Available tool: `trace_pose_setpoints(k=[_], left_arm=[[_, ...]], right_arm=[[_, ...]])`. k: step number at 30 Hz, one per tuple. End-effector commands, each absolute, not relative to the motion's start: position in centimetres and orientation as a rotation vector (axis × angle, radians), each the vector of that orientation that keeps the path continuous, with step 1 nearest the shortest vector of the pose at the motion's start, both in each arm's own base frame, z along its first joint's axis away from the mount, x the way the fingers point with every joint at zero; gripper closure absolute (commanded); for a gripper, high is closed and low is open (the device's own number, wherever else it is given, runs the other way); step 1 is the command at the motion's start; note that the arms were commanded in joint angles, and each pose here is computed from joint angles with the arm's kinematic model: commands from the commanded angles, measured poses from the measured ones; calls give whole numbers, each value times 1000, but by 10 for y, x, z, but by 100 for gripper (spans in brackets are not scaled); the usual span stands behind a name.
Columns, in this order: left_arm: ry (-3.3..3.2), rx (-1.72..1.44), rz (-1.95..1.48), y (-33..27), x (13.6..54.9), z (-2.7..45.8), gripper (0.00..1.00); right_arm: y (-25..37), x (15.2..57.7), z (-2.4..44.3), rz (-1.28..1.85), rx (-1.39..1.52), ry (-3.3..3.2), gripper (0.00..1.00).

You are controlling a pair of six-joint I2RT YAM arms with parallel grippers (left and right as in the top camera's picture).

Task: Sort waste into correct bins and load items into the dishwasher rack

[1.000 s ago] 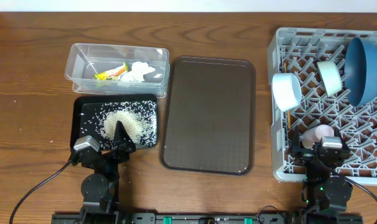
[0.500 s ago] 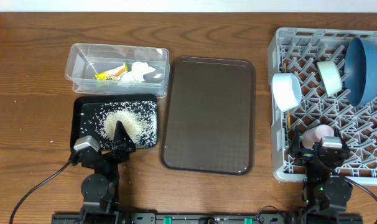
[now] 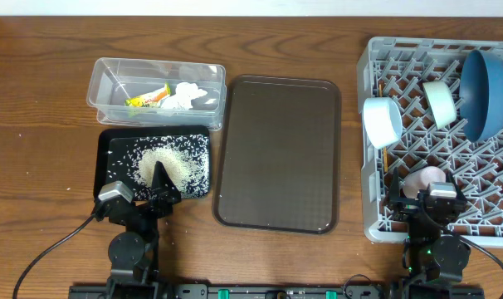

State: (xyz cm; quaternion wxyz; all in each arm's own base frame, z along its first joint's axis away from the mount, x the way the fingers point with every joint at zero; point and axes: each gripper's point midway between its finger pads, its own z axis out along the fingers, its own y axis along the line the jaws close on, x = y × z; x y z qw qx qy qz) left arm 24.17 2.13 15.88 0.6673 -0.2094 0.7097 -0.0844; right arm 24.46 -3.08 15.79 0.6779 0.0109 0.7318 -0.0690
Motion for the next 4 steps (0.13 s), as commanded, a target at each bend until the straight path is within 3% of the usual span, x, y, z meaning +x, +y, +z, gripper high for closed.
trace_pose_setpoints(k=[1, 4], left_arm=[[1635, -486, -178, 23, 242, 142, 0], [1635, -486, -178, 23, 242, 142, 0]], right_arm=[[-30, 244, 158, -160, 13, 1644, 1], [-30, 244, 158, -160, 14, 1644, 1]])
